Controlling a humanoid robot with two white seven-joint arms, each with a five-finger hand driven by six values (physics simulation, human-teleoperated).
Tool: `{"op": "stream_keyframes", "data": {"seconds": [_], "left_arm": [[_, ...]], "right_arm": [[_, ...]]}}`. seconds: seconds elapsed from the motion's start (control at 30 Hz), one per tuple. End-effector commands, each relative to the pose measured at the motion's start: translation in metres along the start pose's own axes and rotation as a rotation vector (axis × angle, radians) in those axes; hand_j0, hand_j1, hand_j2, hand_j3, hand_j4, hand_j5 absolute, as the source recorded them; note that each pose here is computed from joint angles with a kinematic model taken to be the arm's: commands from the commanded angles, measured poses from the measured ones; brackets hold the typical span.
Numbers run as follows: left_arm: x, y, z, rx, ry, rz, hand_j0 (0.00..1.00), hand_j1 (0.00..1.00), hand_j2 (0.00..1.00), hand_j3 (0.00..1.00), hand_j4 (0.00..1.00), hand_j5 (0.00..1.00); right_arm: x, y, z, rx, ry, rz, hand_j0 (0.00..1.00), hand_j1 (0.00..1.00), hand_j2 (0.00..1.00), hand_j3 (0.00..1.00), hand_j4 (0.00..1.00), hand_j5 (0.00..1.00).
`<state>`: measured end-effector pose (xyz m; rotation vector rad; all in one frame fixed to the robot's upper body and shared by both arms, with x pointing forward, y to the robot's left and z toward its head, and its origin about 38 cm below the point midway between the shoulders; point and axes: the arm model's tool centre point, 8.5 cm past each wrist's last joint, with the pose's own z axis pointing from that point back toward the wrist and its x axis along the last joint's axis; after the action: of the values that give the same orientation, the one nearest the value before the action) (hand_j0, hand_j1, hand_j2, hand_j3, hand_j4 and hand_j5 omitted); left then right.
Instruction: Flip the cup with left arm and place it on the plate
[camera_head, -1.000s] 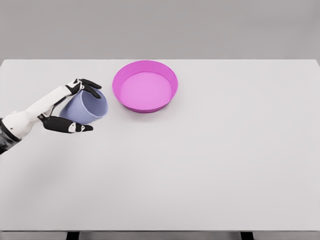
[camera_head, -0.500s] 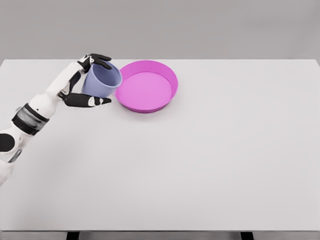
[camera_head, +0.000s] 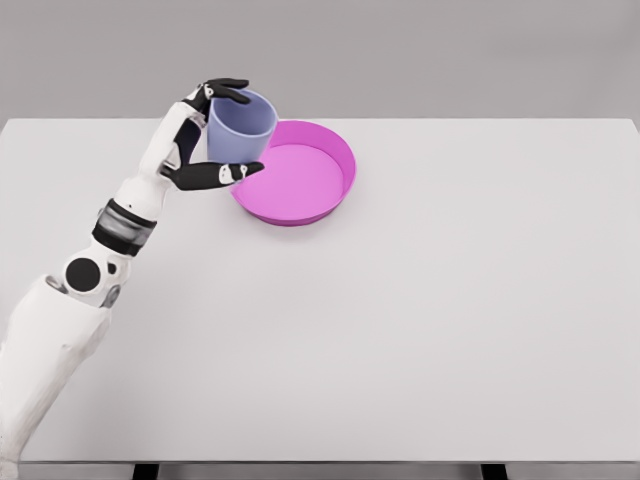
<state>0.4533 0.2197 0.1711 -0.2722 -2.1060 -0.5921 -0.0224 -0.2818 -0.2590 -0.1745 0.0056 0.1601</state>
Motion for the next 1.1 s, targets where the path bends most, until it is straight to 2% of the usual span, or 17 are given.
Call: {"op": "stream_keyframes", "data": {"seconds": [0.0, 0.13, 0.2, 0.3, 0.37, 0.47, 0.77, 0.83, 0.93, 0.97, 1.0, 1.07], "left_arm": [[-0.022, -0.014, 0.0, 0.044, 0.041, 0.061, 0.55, 0.55, 0.55, 0.55, 0.55, 0.55], [-0.04, -0.033, -0.012, 0.071, 0.072, 0.115, 0.55, 0.55, 0.55, 0.55, 0.55, 0.55], [-0.042, -0.043, -0.02, 0.081, 0.07, 0.143, 0.55, 0.55, 0.55, 0.55, 0.55, 0.55], [-0.046, -0.048, -0.027, 0.087, 0.075, 0.157, 0.54, 0.54, 0.54, 0.54, 0.54, 0.54], [-0.049, -0.047, -0.031, 0.097, 0.084, 0.158, 0.54, 0.54, 0.54, 0.54, 0.54, 0.54], [-0.049, -0.043, -0.034, 0.144, 0.075, 0.178, 0.54, 0.54, 0.54, 0.54, 0.54, 0.54], [-0.051, -0.039, -0.041, 0.149, 0.083, 0.166, 0.53, 0.53, 0.53, 0.53, 0.53, 0.53], [-0.049, -0.036, -0.042, 0.18, 0.079, 0.157, 0.53, 0.53, 0.53, 0.53, 0.53, 0.53], [-0.042, -0.029, -0.052, 0.162, 0.065, 0.131, 0.51, 0.51, 0.51, 0.51, 0.51, 0.51], [-0.04, -0.023, -0.055, 0.145, 0.075, 0.101, 0.51, 0.51, 0.51, 0.51, 0.51, 0.51], [-0.038, -0.025, -0.058, 0.116, 0.073, 0.063, 0.51, 0.51, 0.51, 0.51, 0.51, 0.51], [-0.037, -0.028, -0.058, 0.101, 0.071, 0.054, 0.52, 0.52, 0.52, 0.52, 0.52, 0.52]], "right_arm": [[0.0, 0.0, 0.0, 0.0, 0.0, 0.0, 1.0, 1.0, 1.0, 1.0, 1.0, 1.0], [0.0, 0.0, 0.0, 0.0, 0.0, 0.0, 1.0, 1.0, 1.0, 1.0, 1.0, 1.0], [0.0, 0.0, 0.0, 0.0, 0.0, 0.0, 1.0, 1.0, 1.0, 1.0, 1.0, 1.0], [0.0, 0.0, 0.0, 0.0, 0.0, 0.0, 1.0, 1.0, 1.0, 1.0, 1.0, 1.0], [0.0, 0.0, 0.0, 0.0, 0.0, 0.0, 1.0, 1.0, 1.0, 1.0, 1.0, 1.0], [0.0, 0.0, 0.0, 0.0, 0.0, 0.0, 1.0, 1.0, 1.0, 1.0, 1.0, 1.0], [0.0, 0.0, 0.0, 0.0, 0.0, 0.001, 1.0, 1.0, 1.0, 1.0, 1.0, 1.0], [0.0, 0.0, 0.0, 0.0, 0.0, 0.0, 1.0, 1.0, 1.0, 1.0, 1.0, 1.0], [0.0, 0.0, 0.0, 0.0, 0.0, 0.0, 1.0, 1.0, 1.0, 1.0, 1.0, 1.0], [0.0, 0.0, 0.0, 0.0, 0.0, 0.0, 1.0, 1.0, 1.0, 1.0, 1.0, 1.0], [0.0, 0.0, 0.0, 0.0, 0.0, 0.0, 1.0, 1.0, 1.0, 1.0, 1.0, 1.0], [0.0, 0.0, 0.0, 0.0, 0.0, 0.0, 1.0, 1.0, 1.0, 1.0, 1.0, 1.0]]}}
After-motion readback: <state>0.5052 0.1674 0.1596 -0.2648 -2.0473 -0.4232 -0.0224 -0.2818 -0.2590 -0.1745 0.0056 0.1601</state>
